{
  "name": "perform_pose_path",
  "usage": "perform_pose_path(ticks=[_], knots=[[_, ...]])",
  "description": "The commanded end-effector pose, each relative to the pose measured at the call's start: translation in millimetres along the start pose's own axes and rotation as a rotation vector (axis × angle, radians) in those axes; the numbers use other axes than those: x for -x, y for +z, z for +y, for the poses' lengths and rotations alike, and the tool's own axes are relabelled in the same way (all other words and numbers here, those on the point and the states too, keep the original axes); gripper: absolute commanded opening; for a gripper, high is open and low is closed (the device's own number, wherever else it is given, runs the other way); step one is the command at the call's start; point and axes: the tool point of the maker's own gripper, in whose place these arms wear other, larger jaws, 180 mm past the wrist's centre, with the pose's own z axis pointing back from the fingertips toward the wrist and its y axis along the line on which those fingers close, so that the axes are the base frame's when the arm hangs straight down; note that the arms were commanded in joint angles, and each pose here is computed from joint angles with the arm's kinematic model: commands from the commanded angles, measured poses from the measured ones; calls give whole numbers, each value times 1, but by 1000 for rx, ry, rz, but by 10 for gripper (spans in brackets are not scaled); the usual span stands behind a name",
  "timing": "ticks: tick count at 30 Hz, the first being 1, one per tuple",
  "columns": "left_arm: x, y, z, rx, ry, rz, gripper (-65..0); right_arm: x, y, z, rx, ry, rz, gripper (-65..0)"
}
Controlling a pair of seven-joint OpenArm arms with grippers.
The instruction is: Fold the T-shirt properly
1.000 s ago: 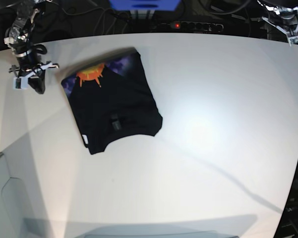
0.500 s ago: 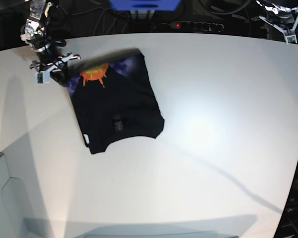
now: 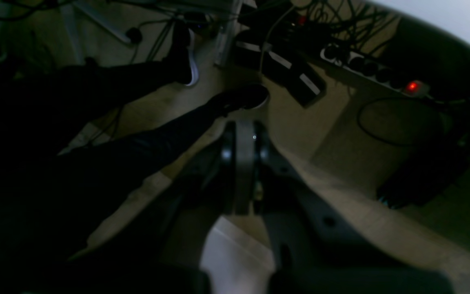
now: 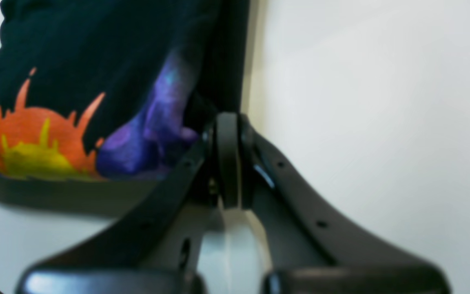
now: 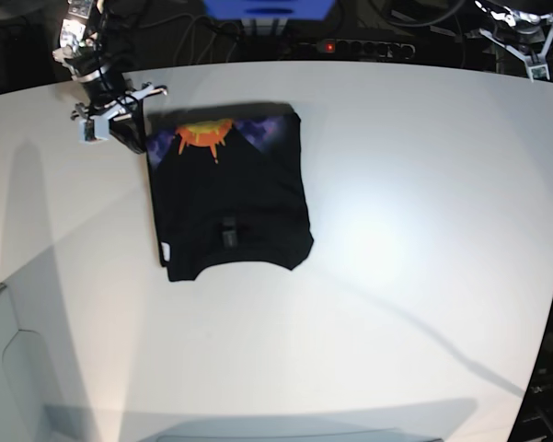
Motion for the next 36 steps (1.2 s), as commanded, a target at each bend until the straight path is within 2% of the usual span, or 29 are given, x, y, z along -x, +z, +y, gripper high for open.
perform_pose_path(ticks=[1, 9, 15, 20, 23, 26, 30, 33, 36], knots=[[0, 2, 10, -26, -4, -1, -650, -10, 3, 2, -14, 0, -44, -650], [1, 1, 8, -21, -2, 3, -650, 5, 5, 21, -44, -37, -20, -650], [1, 1, 8, -21, -2, 3, -650, 5, 7, 19, -36, -38, -18, -650], [7, 1, 9, -22, -8, 17, -650, -3, 20, -13, 58, -23, -38, -650], [29, -5, 8, -3, -24, 75, -650, -1, 41, -32, 125, -14, -22, -650], [66, -22, -7, 67, -10, 164, -650, 15, 68, -40, 169, -7, 35, -650], [90, -50, -31, 165, 32, 164, -650, 37, 111, -39, 230, -19, 117, -650], [98, -71, -52, 245, 76, 143, -650, 61, 137, -29, 263, -67, 185, -650], [98, -94, -97, 374, 83, 138, -650, 91, 154, -17, 279, -137, 256, -650]])
